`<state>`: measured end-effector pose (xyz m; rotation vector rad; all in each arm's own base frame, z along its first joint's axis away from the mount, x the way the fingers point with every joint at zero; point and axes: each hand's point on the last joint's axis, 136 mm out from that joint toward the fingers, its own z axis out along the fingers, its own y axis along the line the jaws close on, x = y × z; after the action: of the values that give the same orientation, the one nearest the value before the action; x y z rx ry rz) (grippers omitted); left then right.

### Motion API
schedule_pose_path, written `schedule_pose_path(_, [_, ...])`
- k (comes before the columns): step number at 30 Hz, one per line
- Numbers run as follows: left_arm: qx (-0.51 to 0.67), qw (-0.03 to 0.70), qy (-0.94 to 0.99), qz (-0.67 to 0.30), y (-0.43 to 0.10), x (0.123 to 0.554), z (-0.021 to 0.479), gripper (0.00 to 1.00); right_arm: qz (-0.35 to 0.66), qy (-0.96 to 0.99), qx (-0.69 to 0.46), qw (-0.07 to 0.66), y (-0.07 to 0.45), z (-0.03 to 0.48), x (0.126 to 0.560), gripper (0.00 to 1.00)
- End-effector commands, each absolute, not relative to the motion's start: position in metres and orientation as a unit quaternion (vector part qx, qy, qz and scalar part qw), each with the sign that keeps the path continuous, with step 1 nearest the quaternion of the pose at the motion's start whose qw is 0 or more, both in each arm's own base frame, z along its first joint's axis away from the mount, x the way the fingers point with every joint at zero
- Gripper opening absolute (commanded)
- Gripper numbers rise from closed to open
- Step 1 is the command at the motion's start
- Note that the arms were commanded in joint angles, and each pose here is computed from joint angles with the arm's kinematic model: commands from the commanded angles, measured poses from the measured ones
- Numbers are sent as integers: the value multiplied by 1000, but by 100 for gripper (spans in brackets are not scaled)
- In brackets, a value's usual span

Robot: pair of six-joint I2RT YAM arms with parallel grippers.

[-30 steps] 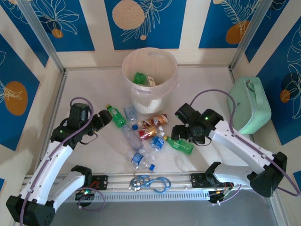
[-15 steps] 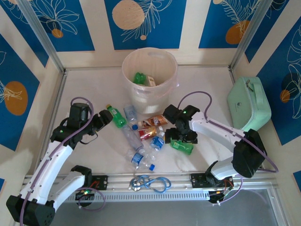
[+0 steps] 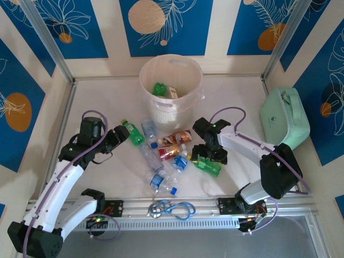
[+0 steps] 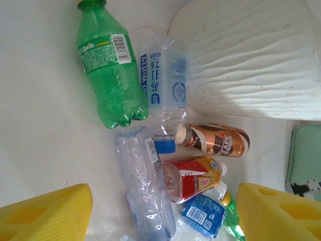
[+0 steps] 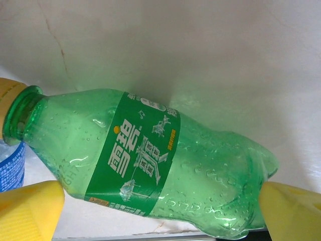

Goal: Put the plastic bottles in the bin

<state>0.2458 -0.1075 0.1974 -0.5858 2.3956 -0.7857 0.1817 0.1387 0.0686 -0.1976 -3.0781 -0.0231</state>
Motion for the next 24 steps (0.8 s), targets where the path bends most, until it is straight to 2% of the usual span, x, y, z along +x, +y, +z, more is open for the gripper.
schedule_pose_path(1, [-226,268,886,-302,-109,246,195,75,-1,-995,-78,67,134,53,168,99])
schedule_pose_path(14, [-227,264,885,-310,-112,248,193,73,16,-986,-145,86,109,49,157,97])
schedule_pose_path(24, [-230,264,884,-311,-111,247,192,74,-25,-995,-80,55,133,68,157,99])
